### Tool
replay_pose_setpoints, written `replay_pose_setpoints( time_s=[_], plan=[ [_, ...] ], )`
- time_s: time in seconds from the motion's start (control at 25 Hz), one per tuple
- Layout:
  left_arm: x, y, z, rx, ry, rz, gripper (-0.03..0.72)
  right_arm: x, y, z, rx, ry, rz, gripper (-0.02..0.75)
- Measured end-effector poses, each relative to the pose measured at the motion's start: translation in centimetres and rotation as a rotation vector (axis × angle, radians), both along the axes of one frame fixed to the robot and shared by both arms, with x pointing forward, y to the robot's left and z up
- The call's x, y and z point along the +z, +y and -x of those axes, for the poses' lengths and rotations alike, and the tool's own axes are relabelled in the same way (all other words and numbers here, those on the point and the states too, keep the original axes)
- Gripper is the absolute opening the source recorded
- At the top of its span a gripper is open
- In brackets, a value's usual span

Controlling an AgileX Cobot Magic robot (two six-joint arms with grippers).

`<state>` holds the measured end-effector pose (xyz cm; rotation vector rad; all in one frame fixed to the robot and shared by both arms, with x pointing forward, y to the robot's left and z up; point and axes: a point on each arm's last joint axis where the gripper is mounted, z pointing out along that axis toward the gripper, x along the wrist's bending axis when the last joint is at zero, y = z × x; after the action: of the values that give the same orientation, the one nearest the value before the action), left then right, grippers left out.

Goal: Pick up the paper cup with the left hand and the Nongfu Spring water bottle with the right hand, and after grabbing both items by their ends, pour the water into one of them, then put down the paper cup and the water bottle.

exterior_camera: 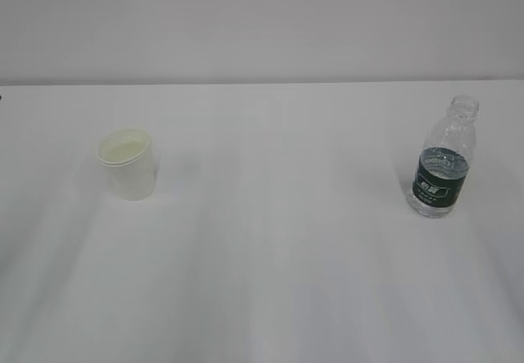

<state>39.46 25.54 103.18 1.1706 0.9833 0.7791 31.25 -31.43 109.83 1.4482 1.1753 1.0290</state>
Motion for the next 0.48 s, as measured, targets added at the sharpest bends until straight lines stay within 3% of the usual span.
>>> replay_pose_setpoints(
  time_s=[0.16, 0.48],
  plan=[
    [1.0, 0.5, 1.4, 0.029, -0.024, 0.017, 0.576, 0.9, 0.0, 0.5, 0.003, 0.022, -0.004, 0.591],
    [3.5, 2.0, 4.6, 0.138, -0.032, -0.004, 0.576, 1.7, 1.0, 1.3, 0.095, 0.103, -0.089, 0.591]
  ],
)
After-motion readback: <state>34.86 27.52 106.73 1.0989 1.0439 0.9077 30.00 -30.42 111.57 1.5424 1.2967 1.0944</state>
